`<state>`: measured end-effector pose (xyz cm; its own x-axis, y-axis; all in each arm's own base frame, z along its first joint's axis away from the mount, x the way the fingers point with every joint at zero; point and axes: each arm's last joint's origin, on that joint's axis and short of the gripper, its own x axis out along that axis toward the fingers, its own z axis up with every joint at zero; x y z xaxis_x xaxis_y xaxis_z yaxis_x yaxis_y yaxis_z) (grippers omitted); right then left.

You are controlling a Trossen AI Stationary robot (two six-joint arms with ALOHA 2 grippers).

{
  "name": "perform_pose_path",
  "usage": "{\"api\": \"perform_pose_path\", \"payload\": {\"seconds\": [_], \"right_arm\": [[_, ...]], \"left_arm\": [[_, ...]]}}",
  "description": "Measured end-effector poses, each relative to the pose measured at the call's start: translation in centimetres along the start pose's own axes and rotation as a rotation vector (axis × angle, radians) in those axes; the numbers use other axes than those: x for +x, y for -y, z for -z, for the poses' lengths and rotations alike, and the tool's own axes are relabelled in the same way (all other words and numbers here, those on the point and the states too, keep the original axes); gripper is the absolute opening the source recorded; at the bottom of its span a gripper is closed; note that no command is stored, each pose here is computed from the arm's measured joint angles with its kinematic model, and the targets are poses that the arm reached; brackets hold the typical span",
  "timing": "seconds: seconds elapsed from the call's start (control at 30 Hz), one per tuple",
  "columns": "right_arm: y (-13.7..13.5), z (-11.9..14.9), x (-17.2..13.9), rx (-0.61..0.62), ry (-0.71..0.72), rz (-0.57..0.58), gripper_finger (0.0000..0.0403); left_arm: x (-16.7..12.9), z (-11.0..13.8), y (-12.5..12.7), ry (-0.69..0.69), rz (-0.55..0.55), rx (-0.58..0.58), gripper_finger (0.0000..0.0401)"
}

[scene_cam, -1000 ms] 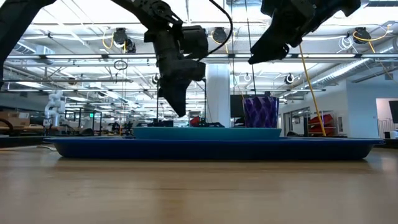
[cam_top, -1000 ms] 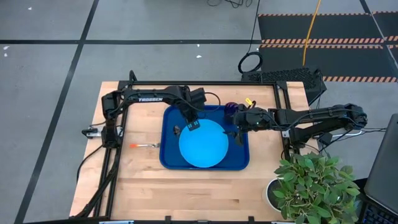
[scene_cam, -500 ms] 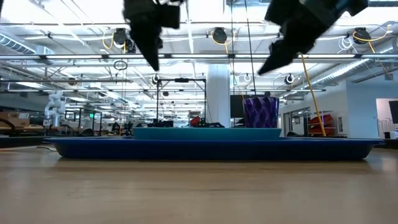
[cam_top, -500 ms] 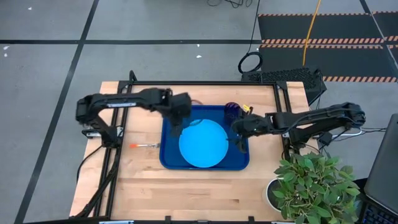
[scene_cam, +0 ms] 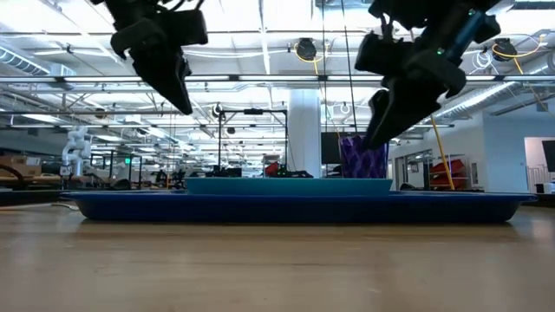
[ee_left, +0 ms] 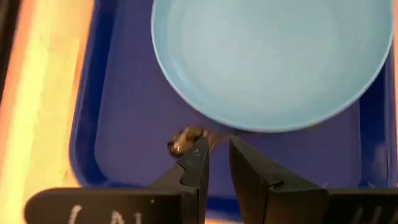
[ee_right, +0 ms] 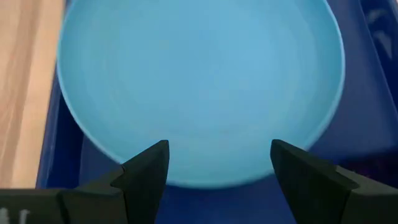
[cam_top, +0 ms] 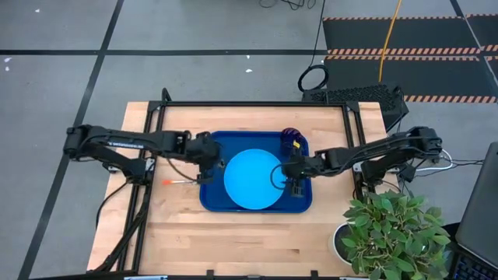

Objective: Pick and place plate/cup/fork/spoon on tray
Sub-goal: Put the light blue plate on the blue serving tray to the bottom left of the violet glass

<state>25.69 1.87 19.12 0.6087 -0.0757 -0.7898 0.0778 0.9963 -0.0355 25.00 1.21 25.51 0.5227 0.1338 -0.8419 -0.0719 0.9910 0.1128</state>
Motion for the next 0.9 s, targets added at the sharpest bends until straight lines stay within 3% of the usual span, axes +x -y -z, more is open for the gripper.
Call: {"api": "perform_pose_path", "payload": {"seconds": [0.27, 0.47, 0.9], "right_arm": [[-0.2, -0.1, 1.8, -0.024, 0.001, 0.005, 0.0272], [-0.1, 0.4, 3.0, -0.027, -0.045, 0.085, 0.0272], [-0.1, 0.9, 3.3, -0.042, -0.086, 0.089, 0.0272]], "left_arm": [[-0.7, 2.0, 0.9, 0.169, 0.019, -0.066, 0.0067], [0.3, 3.7, 2.0, 0.203, 0.013, -0.052, 0.0067], [1.8, 5.1, 3.0, 0.24, 0.039, -0.101, 0.0067]]}}
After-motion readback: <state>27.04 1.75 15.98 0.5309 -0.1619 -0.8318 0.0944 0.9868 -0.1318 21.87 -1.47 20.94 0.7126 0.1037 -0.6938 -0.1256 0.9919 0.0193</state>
